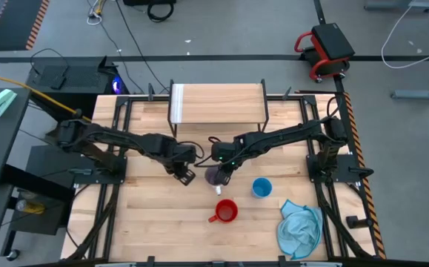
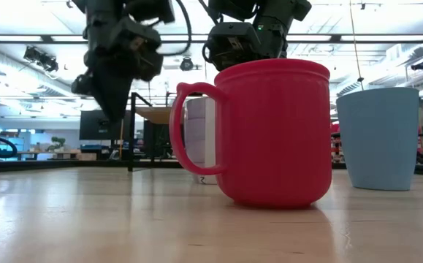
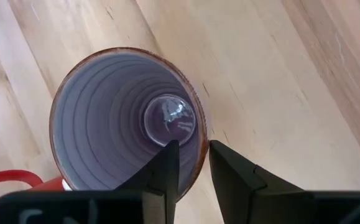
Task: Stack small to large cups/mugs on shelf
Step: Put the purple cup on the shelf
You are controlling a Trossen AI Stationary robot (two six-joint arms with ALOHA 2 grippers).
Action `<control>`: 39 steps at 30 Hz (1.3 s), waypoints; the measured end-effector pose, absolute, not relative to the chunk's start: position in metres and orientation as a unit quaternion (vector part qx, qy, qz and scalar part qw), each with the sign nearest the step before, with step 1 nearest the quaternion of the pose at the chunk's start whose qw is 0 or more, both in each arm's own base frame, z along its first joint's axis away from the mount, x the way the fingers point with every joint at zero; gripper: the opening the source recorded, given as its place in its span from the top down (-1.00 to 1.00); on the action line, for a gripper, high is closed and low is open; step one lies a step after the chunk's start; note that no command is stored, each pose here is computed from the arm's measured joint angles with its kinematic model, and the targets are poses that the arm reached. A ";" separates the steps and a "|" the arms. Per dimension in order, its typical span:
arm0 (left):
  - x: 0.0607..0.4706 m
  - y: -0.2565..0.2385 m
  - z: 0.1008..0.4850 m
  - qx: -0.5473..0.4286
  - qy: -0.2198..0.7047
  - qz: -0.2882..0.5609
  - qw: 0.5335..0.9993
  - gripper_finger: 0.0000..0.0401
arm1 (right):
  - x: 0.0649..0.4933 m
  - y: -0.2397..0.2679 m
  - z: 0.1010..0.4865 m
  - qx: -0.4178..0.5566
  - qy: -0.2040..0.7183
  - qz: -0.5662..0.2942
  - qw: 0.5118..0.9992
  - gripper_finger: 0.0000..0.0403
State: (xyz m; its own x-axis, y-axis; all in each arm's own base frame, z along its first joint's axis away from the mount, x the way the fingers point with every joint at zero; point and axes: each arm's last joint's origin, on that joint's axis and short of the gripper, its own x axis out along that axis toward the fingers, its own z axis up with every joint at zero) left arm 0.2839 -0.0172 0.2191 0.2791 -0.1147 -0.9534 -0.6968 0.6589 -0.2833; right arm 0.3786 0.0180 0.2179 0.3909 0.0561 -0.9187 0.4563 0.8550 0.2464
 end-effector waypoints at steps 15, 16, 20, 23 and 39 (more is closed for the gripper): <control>0.271 -0.015 0.243 -0.367 0.527 0.202 0.739 0.64 | 0.379 0.016 0.217 0.239 0.537 -0.129 0.799 0.85; 0.271 -0.015 0.243 -0.367 0.527 0.202 0.740 0.63 | 0.379 0.016 0.217 0.238 0.537 -0.129 0.799 0.87; 0.272 -0.015 0.243 -0.368 0.524 0.205 0.741 0.63 | 0.379 0.016 0.217 0.238 0.537 -0.129 0.799 0.89; 0.272 -0.015 0.243 -0.368 0.523 0.205 0.741 0.65 | 0.379 0.016 0.217 0.230 0.536 -0.130 0.802 0.89; 0.272 -0.014 0.243 -0.357 0.522 0.206 0.746 0.68 | 0.373 -0.007 0.270 0.137 0.580 -0.172 0.784 0.94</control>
